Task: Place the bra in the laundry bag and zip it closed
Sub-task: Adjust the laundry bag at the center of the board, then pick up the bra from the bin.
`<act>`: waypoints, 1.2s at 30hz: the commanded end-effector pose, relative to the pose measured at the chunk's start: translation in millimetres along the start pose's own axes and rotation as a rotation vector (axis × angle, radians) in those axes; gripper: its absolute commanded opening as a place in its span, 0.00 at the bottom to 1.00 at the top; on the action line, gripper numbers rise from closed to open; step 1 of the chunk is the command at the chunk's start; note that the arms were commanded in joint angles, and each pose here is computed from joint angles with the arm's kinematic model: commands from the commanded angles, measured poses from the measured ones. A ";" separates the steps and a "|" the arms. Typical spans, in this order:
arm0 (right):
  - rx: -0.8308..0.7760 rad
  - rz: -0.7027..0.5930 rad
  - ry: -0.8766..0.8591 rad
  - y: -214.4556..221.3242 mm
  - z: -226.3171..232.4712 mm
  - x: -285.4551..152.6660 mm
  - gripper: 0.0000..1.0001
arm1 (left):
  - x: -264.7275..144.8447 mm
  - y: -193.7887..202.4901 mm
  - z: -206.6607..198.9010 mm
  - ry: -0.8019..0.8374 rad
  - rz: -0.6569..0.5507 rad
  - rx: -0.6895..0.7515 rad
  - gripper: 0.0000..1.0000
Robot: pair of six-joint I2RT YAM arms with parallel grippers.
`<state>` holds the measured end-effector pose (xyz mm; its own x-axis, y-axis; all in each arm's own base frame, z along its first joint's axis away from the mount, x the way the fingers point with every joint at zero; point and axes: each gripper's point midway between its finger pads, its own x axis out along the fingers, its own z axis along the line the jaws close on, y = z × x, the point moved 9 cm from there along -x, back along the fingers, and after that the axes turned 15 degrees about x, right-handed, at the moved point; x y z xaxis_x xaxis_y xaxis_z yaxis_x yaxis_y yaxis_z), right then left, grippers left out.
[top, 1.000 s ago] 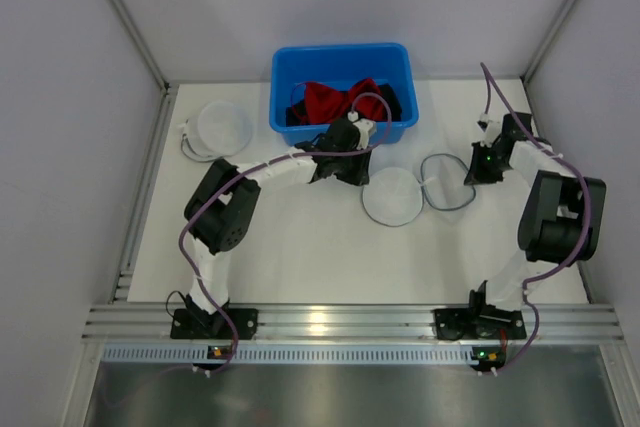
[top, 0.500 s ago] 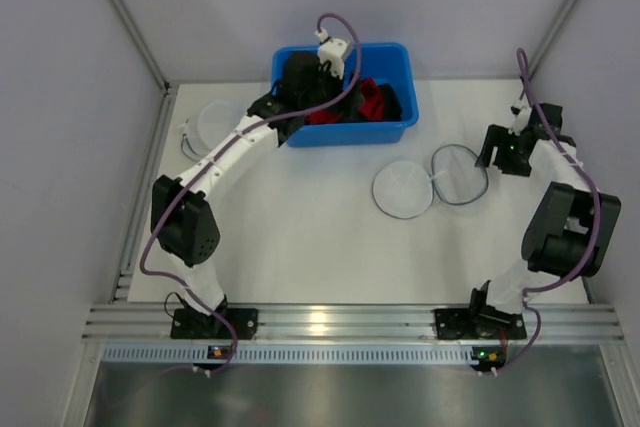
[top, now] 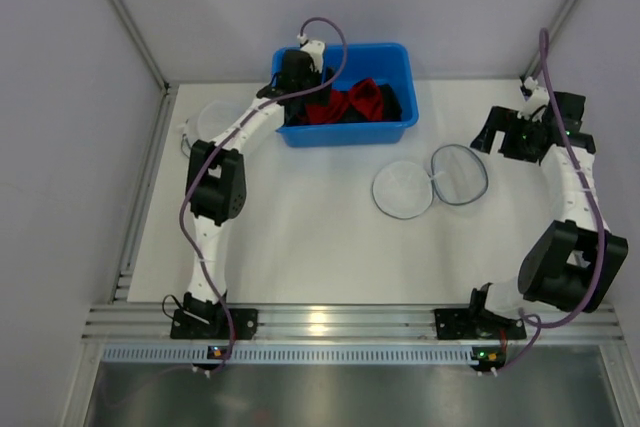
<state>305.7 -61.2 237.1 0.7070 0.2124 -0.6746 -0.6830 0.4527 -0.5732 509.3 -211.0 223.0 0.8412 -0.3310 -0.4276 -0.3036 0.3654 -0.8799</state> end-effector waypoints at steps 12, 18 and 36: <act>-0.026 0.015 -0.092 2.0 16.1 -23.4 0.99 | 45.4 9.5 31.8 -0.140 -0.050 0.034 0.75; -0.036 0.011 -0.085 -0.9 16.7 -25.5 0.99 | 56.0 19.2 32.7 -0.075 -0.058 -0.021 0.73; -0.042 -0.007 -0.099 -1.4 20.8 -32.5 0.99 | 25.4 -32.2 36.3 -0.007 -0.207 -0.013 0.06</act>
<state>290.1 -51.3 243.9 0.6730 0.2916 -0.6797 -0.7263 0.4339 -0.5331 556.9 -198.7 160.6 0.8363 -0.3303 -0.4377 -0.3226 0.3491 -0.8798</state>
